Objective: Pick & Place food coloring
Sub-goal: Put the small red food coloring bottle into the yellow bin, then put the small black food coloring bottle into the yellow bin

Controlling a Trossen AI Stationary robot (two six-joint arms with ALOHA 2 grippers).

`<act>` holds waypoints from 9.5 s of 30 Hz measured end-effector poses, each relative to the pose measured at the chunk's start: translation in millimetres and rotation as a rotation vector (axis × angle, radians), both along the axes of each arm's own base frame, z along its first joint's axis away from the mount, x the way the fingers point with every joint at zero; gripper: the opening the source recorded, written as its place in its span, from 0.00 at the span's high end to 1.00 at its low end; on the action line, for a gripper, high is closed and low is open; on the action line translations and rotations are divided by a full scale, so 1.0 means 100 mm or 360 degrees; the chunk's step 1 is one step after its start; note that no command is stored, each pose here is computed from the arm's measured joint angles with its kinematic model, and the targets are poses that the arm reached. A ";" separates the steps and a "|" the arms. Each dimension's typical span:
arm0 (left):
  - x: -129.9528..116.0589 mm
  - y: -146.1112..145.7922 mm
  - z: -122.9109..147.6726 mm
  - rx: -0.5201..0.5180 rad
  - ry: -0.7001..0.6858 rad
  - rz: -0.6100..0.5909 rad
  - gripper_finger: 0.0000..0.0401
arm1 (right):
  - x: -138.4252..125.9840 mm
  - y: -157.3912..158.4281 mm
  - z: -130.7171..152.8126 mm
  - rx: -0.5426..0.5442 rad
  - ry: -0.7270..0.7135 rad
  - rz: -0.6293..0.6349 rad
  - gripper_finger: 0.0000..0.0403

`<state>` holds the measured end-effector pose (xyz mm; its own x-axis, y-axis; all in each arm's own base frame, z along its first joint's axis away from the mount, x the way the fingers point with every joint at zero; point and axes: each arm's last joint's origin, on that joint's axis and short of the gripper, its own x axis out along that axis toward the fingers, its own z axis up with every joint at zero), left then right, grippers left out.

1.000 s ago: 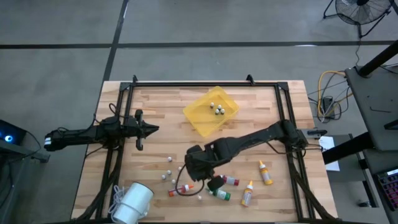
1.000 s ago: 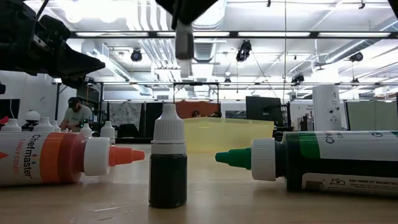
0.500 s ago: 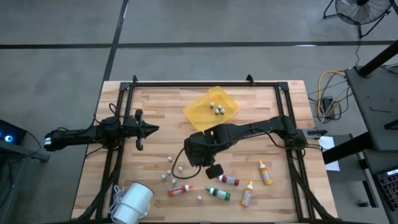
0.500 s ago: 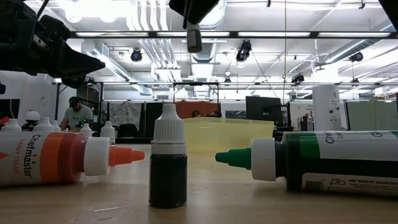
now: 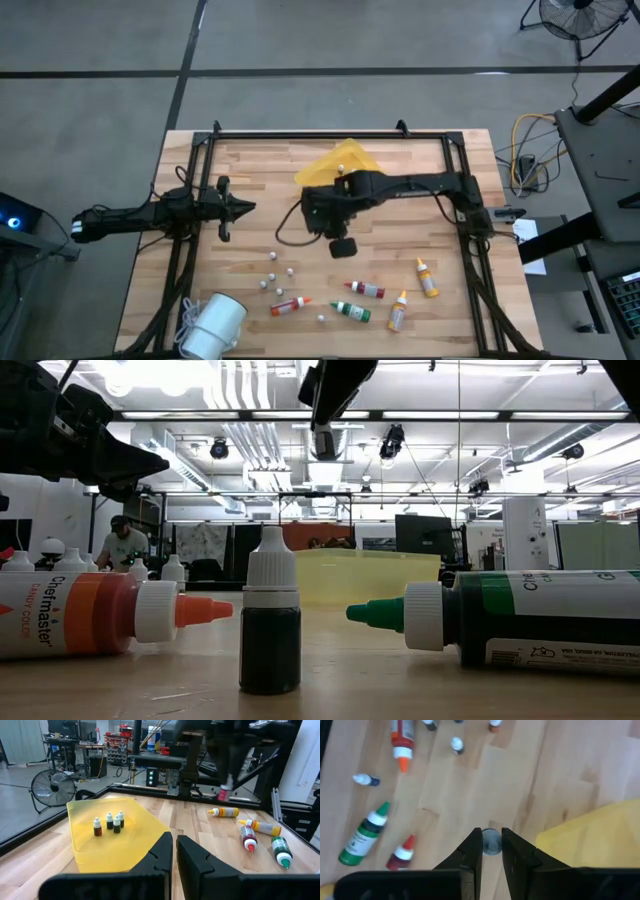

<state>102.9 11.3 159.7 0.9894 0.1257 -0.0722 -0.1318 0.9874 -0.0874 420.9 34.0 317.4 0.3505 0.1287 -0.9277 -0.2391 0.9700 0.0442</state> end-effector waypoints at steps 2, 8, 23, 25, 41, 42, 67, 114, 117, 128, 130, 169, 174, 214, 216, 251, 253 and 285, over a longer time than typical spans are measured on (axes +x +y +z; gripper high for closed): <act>0.00 0.00 0.00 0.0000 0.0000 0.0000 1.00 | -0.04 -0.09 0.01 -0.0010 0.0002 -0.0010 0.88; 0.00 0.00 0.00 0.0000 0.0000 -0.0001 1.00 | -0.16 -0.36 -0.01 -0.0027 0.0026 -0.0068 0.88; 0.00 0.00 0.00 0.0000 0.0000 -0.0001 1.00 | -0.73 -0.88 -0.11 -0.0046 -0.0156 -0.0279 0.88; 0.00 0.00 0.00 0.0000 0.0000 -0.0001 1.00 | -0.77 -0.94 -0.13 -0.0035 -0.0162 -0.0338 0.88; 0.00 0.00 0.00 0.0000 0.0000 0.0001 1.00 | -0.86 -1.36 -0.17 0.0129 -0.0207 -0.1082 0.88; 0.00 0.00 0.00 0.0000 0.0000 0.0001 1.00 | -0.87 -1.38 -0.18 0.0133 -0.0200 -0.1143 0.88; 0.00 0.00 0.00 0.0000 0.0000 -0.0001 1.00 | -0.92 -1.41 -0.67 0.0078 -0.0221 -0.1783 0.88; 0.00 0.00 0.00 0.0000 0.0000 0.0000 1.00 | -1.02 -1.27 -1.33 -0.0012 -0.0340 -0.1889 0.88; 0.00 0.00 0.00 0.0000 0.0000 0.0000 1.00 | -0.98 -1.28 -1.32 -0.0002 -0.0344 -0.1880 0.88; 0.00 0.00 0.00 0.0000 0.0000 -0.0001 1.00 | -0.96 -1.29 -1.33 -0.0014 -0.0302 -0.1886 0.88; 0.00 0.00 0.00 0.0000 0.0000 -0.0001 1.00 | -0.97 -1.29 -1.34 -0.0026 -0.0288 -0.1890 0.88; 0.00 0.00 0.00 0.0000 0.0000 0.0001 1.00 | -0.86 -1.32 -1.52 -0.0135 -0.0206 -0.1898 0.88; 0.00 0.00 0.00 0.0000 -0.0001 0.0000 1.00 | -0.86 -1.32 -1.52 -0.0134 -0.0204 -0.1899 0.88; 0.00 0.00 0.00 0.0000 0.0000 0.0001 1.00 | -0.88 -1.32 -1.48 -0.0125 -0.0221 -0.1904 0.80; 0.00 0.00 0.00 0.0000 0.0000 0.0001 1.00 | -0.89 -1.31 -1.44 -0.0118 -0.0241 -0.1904 0.80; 0.00 0.00 0.00 0.0000 0.0000 -0.0001 1.00 | -1.19 -0.82 -0.46 0.0013 -0.0697 -0.1425 0.75; 0.00 0.00 0.00 0.0000 0.0000 -0.0001 1.00 | -1.19 -0.80 -0.46 0.0005 -0.0684 -0.1365 0.75; 0.00 0.00 0.00 0.0000 0.0000 0.0001 1.00 | -1.06 0.08 -0.28 0.0317 -0.0950 -0.0656 0.93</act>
